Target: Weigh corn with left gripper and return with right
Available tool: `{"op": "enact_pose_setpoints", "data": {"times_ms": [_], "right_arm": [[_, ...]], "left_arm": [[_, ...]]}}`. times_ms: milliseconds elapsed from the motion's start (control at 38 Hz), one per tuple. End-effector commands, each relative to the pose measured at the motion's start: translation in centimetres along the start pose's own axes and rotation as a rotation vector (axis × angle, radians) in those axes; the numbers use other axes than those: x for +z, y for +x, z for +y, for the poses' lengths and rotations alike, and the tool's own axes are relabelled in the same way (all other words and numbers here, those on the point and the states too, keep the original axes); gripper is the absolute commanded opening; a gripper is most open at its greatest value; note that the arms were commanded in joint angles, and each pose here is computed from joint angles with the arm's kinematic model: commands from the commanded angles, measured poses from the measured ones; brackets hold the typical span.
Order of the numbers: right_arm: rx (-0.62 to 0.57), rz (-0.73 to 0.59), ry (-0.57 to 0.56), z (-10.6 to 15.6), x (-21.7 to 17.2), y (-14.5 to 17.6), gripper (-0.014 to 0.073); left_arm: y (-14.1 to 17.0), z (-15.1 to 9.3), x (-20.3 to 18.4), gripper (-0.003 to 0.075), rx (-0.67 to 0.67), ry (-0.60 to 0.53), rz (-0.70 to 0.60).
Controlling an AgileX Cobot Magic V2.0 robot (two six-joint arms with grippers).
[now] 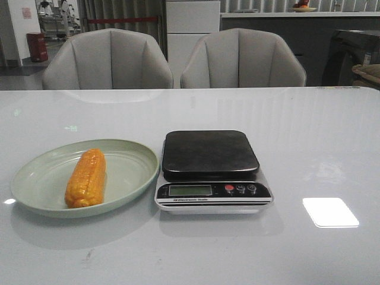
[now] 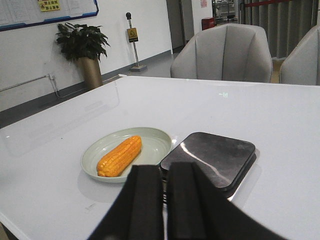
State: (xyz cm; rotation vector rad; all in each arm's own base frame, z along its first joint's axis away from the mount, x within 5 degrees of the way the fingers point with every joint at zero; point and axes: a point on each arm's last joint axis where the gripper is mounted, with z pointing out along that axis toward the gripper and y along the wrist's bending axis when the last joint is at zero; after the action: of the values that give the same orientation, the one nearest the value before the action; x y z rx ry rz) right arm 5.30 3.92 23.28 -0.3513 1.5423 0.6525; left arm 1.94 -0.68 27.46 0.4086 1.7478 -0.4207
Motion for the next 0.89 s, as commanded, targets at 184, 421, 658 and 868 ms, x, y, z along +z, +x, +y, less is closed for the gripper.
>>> {"op": "enact_pose_setpoints", "data": {"times_ms": [184,421,658,868], "right_arm": [[-0.023,-0.088,-0.015,0.3,0.0,-1.5,0.019],[-0.023,-0.088,-0.015,0.3,0.0,-1.5,0.019],[-0.023,-0.088,-0.015,0.3,0.0,-1.5,0.019],[-0.023,-0.087,-0.014,0.3,0.0,-1.5,0.019]], "left_arm": [[-1.4,-0.1,-0.3,0.0113,-0.002,0.012,-0.093],[-1.4,-0.1,-0.3,0.0113,-0.002,0.012,-0.093],[-1.0,0.2,0.3,0.0113,0.042,-0.051,-0.109],[0.9,1.0,1.8,0.0113,0.034,-0.261,-0.138]]}}
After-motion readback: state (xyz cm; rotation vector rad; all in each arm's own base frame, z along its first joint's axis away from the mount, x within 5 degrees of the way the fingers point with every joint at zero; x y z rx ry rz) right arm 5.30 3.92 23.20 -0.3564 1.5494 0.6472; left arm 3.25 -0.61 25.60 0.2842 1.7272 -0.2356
